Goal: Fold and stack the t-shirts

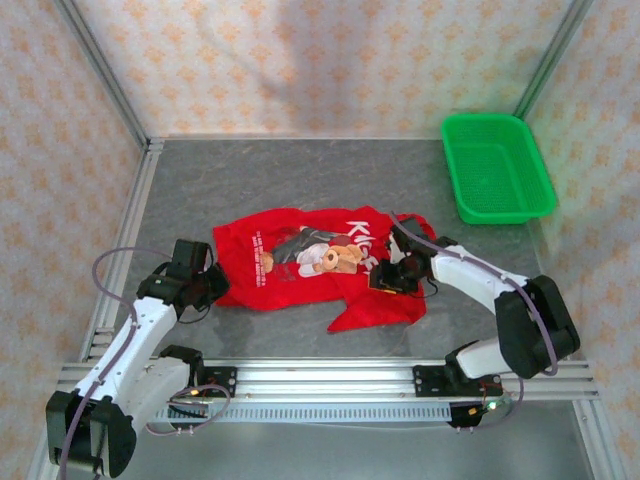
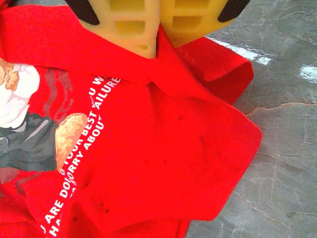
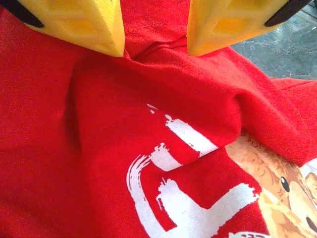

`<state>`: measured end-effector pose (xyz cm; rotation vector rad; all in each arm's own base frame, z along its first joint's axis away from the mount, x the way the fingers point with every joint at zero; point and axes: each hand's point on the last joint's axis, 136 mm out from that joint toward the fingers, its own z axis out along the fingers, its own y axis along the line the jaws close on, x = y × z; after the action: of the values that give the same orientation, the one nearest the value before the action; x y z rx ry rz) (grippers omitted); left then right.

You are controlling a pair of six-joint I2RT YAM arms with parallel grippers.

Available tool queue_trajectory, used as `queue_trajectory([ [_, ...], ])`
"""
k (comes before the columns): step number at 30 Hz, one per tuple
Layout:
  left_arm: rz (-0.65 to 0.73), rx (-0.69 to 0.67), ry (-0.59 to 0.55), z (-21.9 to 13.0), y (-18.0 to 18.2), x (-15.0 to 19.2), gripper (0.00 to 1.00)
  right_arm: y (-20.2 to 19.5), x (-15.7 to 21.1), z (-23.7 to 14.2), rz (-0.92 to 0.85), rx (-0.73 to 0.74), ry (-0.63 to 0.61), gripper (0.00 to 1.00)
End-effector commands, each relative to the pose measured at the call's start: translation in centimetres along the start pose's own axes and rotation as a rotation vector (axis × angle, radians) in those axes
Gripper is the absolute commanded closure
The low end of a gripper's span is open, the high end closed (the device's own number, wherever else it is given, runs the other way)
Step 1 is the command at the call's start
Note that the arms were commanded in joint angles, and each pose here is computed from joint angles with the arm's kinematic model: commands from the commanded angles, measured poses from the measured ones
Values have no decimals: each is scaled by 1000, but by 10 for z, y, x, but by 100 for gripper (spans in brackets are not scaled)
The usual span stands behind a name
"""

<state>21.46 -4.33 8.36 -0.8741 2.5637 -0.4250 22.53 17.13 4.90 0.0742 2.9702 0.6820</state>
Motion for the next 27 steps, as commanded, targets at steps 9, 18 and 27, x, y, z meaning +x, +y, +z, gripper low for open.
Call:
queue_trajectory([
  [9,-5,-36,-6,-1,9,2,100,-15,4,10,-23,60,16,61],
  [18,-5,-33,-5,-1,8,1,100,-16,2,14,-44,66,18,59],
  [27,-3,-35,-1,-1,9,2,100,-14,3,19,-88,47,30,57],
])
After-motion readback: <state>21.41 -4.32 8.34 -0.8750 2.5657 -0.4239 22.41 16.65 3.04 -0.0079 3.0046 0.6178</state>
